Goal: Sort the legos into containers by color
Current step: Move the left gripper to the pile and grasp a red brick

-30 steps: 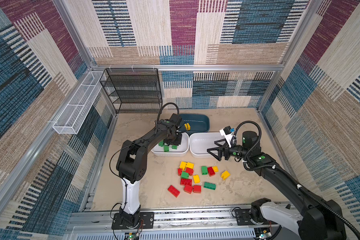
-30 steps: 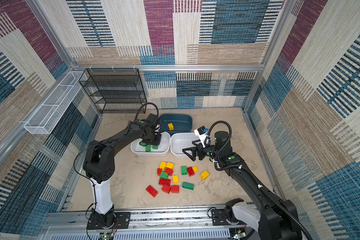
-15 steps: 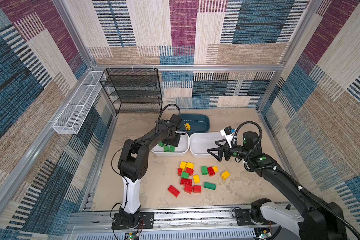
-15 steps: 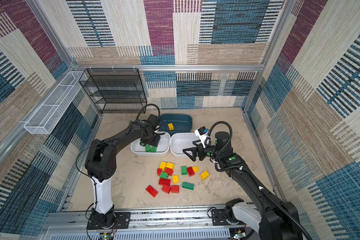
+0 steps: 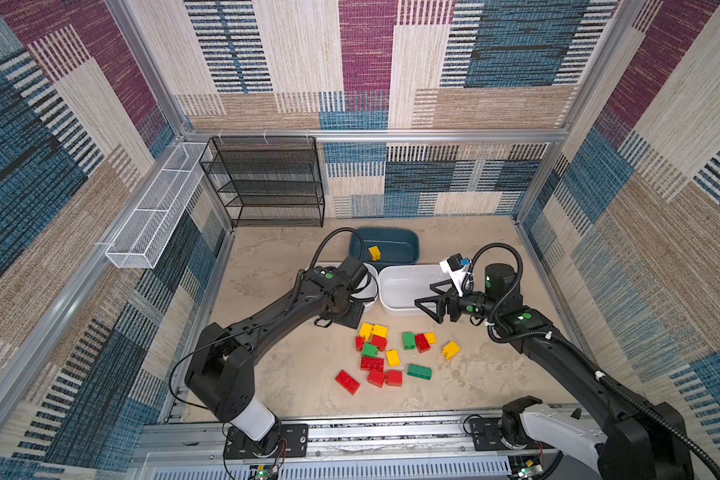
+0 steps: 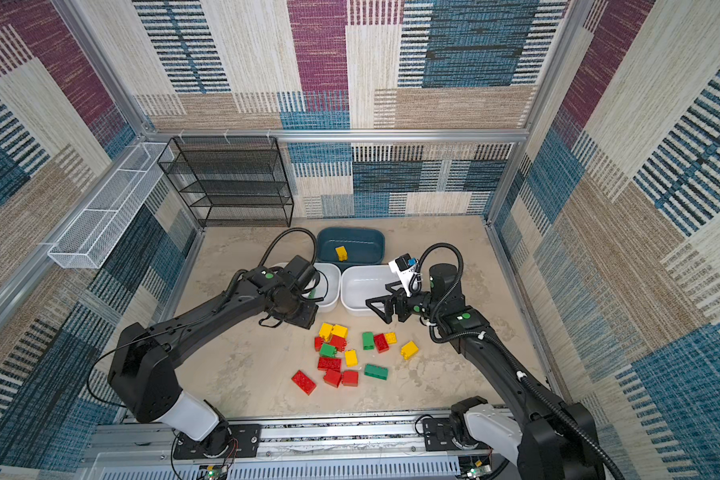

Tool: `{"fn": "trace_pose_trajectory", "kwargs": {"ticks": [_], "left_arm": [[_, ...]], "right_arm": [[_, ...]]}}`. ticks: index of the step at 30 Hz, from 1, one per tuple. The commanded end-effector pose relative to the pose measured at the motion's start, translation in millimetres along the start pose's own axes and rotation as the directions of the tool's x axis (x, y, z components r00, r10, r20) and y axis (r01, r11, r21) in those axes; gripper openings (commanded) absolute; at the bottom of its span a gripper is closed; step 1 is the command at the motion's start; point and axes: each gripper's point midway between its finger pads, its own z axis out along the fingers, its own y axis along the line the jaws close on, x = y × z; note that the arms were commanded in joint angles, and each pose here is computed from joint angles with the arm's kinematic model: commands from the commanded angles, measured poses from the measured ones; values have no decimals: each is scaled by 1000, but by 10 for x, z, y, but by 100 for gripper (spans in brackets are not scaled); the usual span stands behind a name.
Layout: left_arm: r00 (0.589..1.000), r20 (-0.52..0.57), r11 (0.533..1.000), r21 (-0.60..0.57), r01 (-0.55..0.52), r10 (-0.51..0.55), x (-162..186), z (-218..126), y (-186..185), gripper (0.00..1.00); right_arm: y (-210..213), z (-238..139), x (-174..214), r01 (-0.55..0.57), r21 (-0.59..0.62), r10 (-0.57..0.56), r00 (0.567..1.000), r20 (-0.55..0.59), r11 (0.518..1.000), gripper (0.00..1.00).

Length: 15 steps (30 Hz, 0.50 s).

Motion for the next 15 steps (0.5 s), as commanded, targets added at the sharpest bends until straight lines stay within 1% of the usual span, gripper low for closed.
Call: {"fn": "trace_pose_trajectory", "kwargs": {"ticks": [1, 3, 4, 5, 10, 12, 14, 15], "left_arm": [[965, -26, 965, -46, 259, -260, 305, 38, 32, 64], [926, -37, 925, -75, 373, -377, 487, 96, 31, 64], [899, -47, 899, -84, 430, -435, 574, 134, 19, 64], [881, -43, 880, -92, 466, -472, 625, 170, 1, 64], [834, -19, 829, -121, 546, -552, 741, 256, -110, 66], [800, -39, 796, -139, 589, -599, 850, 314, -157, 68], [755, -68, 755, -160, 636, -652, 992, 383, -206, 68], [748, -73, 747, -171, 642, -659, 1045, 407, -219, 68]], "right_arm": [[36, 6, -24, -5, -23, 5, 1000, 6, 1000, 99], [44, 13, -11, -11, -31, 11, 1000, 3, 999, 99], [50, 13, -12, -9, -35, 9, 1000, 3, 999, 99], [50, 17, 2, -13, -37, 13, 1000, 2, 999, 99], [87, 23, 48, -27, -65, 26, 1000, -11, 998, 99], [102, 21, 76, -26, -74, 25, 1000, -18, 997, 99], [109, 22, 87, -24, -79, 21, 999, -27, 997, 99], [106, 21, 84, -23, -76, 20, 999, -28, 997, 99]]}}
